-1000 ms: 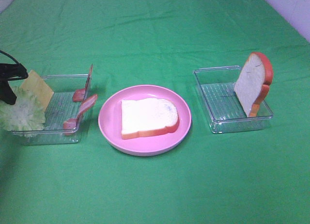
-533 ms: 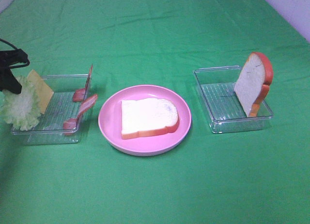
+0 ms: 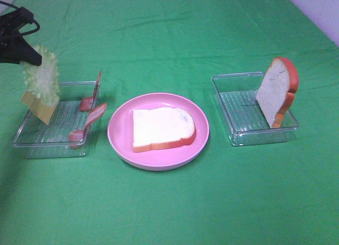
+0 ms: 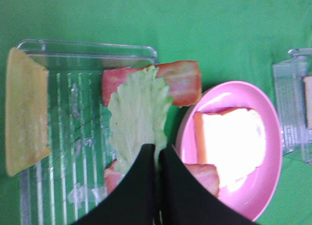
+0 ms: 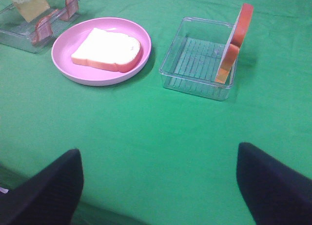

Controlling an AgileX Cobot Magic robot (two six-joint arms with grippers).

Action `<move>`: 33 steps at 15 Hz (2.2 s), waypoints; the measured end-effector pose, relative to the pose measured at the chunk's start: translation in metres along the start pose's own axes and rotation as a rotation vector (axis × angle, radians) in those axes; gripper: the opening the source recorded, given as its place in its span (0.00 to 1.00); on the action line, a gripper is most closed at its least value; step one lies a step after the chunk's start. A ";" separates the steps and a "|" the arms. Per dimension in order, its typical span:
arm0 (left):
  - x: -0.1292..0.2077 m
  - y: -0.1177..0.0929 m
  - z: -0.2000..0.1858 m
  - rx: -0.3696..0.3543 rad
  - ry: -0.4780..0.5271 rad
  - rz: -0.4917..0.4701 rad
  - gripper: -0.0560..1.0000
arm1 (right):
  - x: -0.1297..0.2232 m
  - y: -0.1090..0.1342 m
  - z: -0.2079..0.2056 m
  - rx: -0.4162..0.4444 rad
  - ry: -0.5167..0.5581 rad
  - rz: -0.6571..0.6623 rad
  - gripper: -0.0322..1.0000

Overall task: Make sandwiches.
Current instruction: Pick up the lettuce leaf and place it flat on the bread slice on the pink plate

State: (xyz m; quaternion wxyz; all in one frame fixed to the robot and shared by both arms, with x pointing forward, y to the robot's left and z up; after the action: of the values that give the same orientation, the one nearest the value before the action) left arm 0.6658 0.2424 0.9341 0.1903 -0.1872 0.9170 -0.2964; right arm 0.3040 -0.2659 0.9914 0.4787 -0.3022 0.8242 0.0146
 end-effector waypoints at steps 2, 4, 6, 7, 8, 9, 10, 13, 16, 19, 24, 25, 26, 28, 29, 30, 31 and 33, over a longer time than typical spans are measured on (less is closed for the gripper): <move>-0.004 -0.021 -0.005 0.088 -0.003 -0.007 0.06 | 0.000 0.000 0.000 0.000 0.000 0.000 0.79; -0.008 -0.039 -0.010 0.164 -0.009 -0.013 0.06 | 0.000 0.000 0.000 0.000 0.000 0.000 0.79; -0.011 -0.075 -0.019 0.351 -0.014 -0.035 0.06 | 0.000 0.000 0.000 0.000 0.000 0.000 0.79; -0.010 -0.082 -0.021 0.383 -0.014 -0.032 0.06 | 0.000 0.000 0.000 0.000 0.000 0.000 0.79; -0.008 -0.094 -0.023 0.435 -0.013 -0.024 0.06 | 0.000 0.000 0.000 0.000 0.000 0.000 0.79; -0.002 -0.108 -0.022 0.476 -0.003 -0.015 0.06 | 0.000 0.000 0.000 0.000 0.000 0.000 0.79; 0.008 -0.125 -0.018 0.513 0.017 0.002 0.06 | 0.000 0.000 0.000 0.000 0.000 0.000 0.79; 0.052 -0.171 -0.001 0.574 0.093 0.085 0.06 | 0.000 0.000 0.000 0.000 0.000 0.000 0.79; 0.090 -0.194 0.034 0.569 0.158 0.097 0.06 | 0.000 0.000 0.000 0.000 0.000 0.000 0.79; 0.112 -0.189 0.068 0.535 0.224 0.074 0.06 | 0.000 0.000 0.000 0.000 0.000 0.000 0.79; 0.144 -0.159 0.131 0.440 0.325 0.032 0.06 | 0.000 0.000 0.000 0.000 0.000 0.000 0.79; 0.145 -0.148 0.142 0.407 0.320 0.051 0.06 | 0.000 0.000 0.000 0.000 0.000 0.000 0.79; 0.146 -0.138 0.151 0.375 0.313 0.076 0.06 | 0.000 0.000 0.000 0.000 0.000 0.000 0.79; 0.142 -0.121 0.162 0.305 0.281 0.138 0.06 | 0.000 0.000 0.000 0.000 0.000 0.000 0.79; 0.141 -0.118 0.163 0.291 0.273 0.152 0.06 | 0.000 0.000 0.000 0.000 0.000 0.000 0.79; 0.138 -0.115 0.165 0.272 0.259 0.171 0.06 | 0.000 0.000 0.000 0.000 0.000 0.000 0.79; 0.137 -0.111 0.166 0.256 0.248 0.186 0.06 | 0.000 0.000 0.000 -0.001 0.000 0.000 0.79; 0.134 -0.104 0.168 0.209 0.240 0.162 0.06 | 0.000 0.000 0.000 -0.001 0.000 0.000 0.79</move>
State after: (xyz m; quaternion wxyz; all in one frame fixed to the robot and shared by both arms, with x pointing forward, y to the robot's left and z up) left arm 0.6521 0.0236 0.8394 0.1212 -0.0549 0.9094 -0.3942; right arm 0.3039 -0.2657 0.9914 0.4787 -0.3022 0.8242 0.0151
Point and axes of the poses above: a point on each arm's last joint axis where the gripper is mounted, z pointing out along that axis toward the gripper, y along the wrist's bending axis when the last joint is at zero, x = y × z, the point moved 10 cm from there along z, pointing out along that axis toward the gripper, and after that the axes turned 15 degrees about -z, right-handed, at the moved point
